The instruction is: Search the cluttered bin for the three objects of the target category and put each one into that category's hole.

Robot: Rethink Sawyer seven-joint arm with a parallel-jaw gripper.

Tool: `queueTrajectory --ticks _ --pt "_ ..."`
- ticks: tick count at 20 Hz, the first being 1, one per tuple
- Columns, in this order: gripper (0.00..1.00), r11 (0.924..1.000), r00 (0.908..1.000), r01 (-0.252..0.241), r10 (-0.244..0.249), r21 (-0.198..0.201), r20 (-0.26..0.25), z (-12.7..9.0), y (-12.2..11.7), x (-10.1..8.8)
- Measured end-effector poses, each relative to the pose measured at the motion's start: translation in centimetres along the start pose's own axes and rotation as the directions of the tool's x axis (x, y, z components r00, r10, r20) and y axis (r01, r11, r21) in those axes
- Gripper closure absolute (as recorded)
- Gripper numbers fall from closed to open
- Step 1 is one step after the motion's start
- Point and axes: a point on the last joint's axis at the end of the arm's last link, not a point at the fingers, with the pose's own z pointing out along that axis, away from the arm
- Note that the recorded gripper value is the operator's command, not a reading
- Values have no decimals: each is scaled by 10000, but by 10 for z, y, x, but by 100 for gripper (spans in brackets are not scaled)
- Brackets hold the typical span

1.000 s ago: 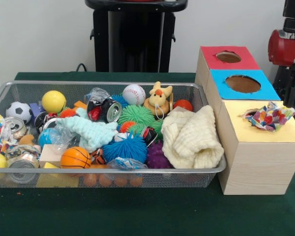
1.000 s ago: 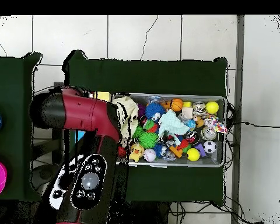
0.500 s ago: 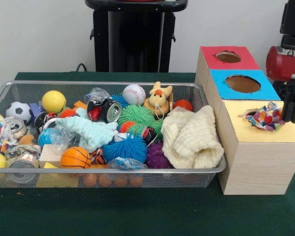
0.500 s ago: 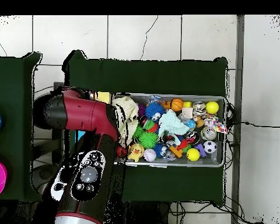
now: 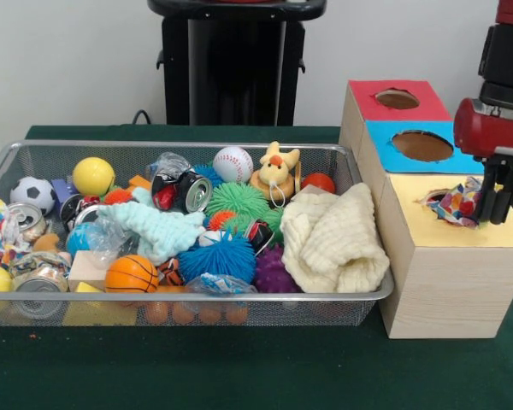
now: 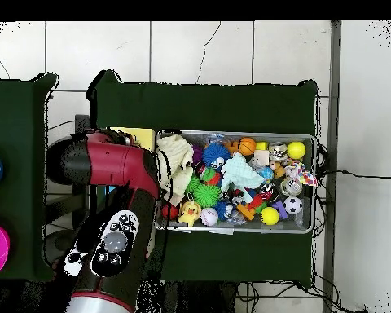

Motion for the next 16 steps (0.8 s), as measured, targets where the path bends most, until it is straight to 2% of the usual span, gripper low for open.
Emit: queueTrajectory --ticks 6,11,16 --pt "100 9996 9986 68 -53 276 -532 1 -7 8" --pt "100 9992 9968 63 -32 393 -793 -2 -13 7" --pt "100 9991 9971 37 -5 411 -763 -2 -16 5"
